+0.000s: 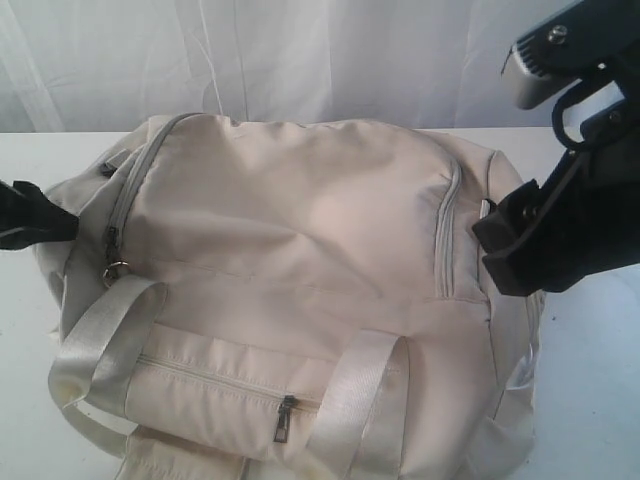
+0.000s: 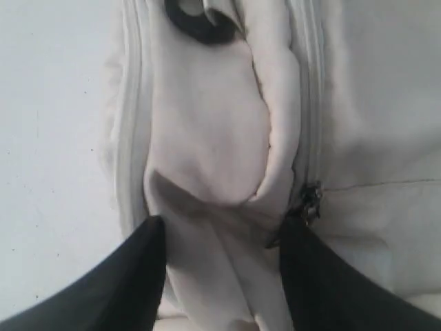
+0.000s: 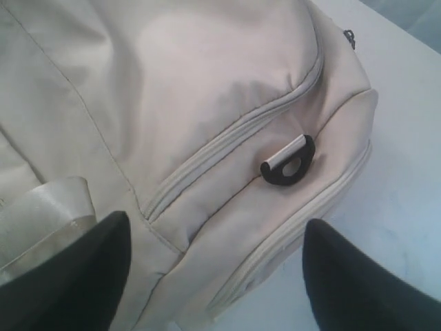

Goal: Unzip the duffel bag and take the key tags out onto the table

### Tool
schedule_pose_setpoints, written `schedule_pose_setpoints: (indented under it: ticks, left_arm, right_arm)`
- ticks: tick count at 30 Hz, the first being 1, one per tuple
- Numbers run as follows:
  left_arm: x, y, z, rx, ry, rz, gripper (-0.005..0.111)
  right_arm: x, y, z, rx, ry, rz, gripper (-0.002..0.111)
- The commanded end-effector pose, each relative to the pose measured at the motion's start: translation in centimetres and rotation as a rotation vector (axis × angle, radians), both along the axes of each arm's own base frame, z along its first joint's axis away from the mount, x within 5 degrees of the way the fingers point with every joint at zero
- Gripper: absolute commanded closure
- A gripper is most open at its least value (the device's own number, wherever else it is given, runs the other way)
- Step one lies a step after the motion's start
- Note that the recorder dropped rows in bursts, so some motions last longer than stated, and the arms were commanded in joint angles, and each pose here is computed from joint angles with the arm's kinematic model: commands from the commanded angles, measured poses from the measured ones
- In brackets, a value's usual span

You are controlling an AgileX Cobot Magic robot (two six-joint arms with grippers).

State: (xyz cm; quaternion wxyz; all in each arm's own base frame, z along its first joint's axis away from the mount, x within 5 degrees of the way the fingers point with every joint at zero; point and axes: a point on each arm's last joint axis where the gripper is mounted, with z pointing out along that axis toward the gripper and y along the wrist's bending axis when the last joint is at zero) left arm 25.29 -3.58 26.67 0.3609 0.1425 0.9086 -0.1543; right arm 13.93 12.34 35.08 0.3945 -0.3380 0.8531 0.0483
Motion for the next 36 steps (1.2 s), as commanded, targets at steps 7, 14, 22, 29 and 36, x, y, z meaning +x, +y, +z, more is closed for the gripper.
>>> schedule_pose_setpoints:
  ticks: [7,14,22,29,36]
  left_arm:
    - [-1.7,-2.8,2.8,-0.226,0.078,-0.330,0.056]
    - [-3.8,-2.6,-0.1,-0.191,0.136,-0.332,0.060]
    - [-3.5,-3.4,-3.0,-0.129,0.159,-0.302,0.031]
    - [-2.2,-3.4,-5.3,-0.085,0.220,-0.286,0.032]
    - [-1.6,-3.7,-6.4,-0.131,0.280,-0.280,0.080]
  right_arm:
    - [0.0,0.0,-0.1,0.011,-0.007,0.005,0.043]
    - [-0.1,0.0,-0.1,0.010,-0.003,0.003,0.043]
    - [-0.1,0.0,-0.1,0.009,0.001,0.002,0.043]
    - [-0.1,0.0,-0.1,0.012,0.003,0.003,0.043]
    - [-0.1,0.0,-0.1,0.011,0.004,0.002,0.043]
